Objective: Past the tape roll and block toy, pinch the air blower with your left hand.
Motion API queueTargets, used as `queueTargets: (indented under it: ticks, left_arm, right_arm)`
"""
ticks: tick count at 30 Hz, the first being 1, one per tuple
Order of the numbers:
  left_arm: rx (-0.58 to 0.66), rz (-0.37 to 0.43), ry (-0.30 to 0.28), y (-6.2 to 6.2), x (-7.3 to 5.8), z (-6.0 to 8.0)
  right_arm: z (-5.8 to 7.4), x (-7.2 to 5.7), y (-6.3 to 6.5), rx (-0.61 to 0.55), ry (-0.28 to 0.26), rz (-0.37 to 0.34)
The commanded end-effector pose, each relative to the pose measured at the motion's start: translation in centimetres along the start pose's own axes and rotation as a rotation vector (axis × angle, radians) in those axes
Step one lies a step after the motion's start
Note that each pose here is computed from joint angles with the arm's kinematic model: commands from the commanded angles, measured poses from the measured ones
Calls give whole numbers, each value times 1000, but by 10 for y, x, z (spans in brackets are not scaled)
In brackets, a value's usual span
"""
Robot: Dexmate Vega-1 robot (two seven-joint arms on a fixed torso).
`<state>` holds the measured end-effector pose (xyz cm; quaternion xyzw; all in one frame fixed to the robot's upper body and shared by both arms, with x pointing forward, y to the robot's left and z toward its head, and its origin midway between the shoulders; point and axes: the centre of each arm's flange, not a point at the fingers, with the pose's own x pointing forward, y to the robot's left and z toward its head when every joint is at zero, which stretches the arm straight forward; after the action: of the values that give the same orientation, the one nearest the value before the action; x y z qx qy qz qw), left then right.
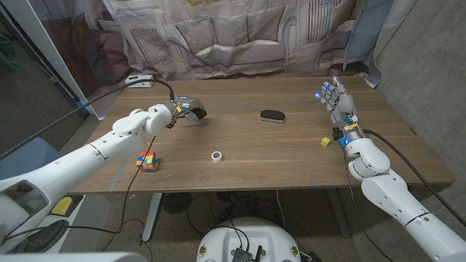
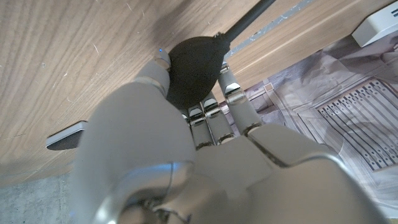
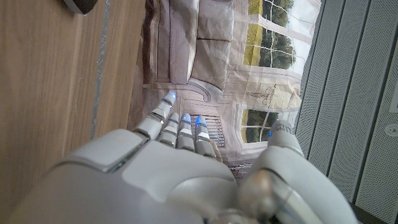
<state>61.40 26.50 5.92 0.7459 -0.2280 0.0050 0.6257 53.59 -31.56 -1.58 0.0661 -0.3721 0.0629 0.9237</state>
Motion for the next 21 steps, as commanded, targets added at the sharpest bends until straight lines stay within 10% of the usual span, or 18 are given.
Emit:
queueTargets:
  ticks: [1,21]
  left_arm:
    - [57,37,-9,30,-11,5]
    - [65,59,-24,33,-9,14]
  right_arm:
    - [3,-1,0,4,-8,8]
    - [0,-2,-1,5,-6,6]
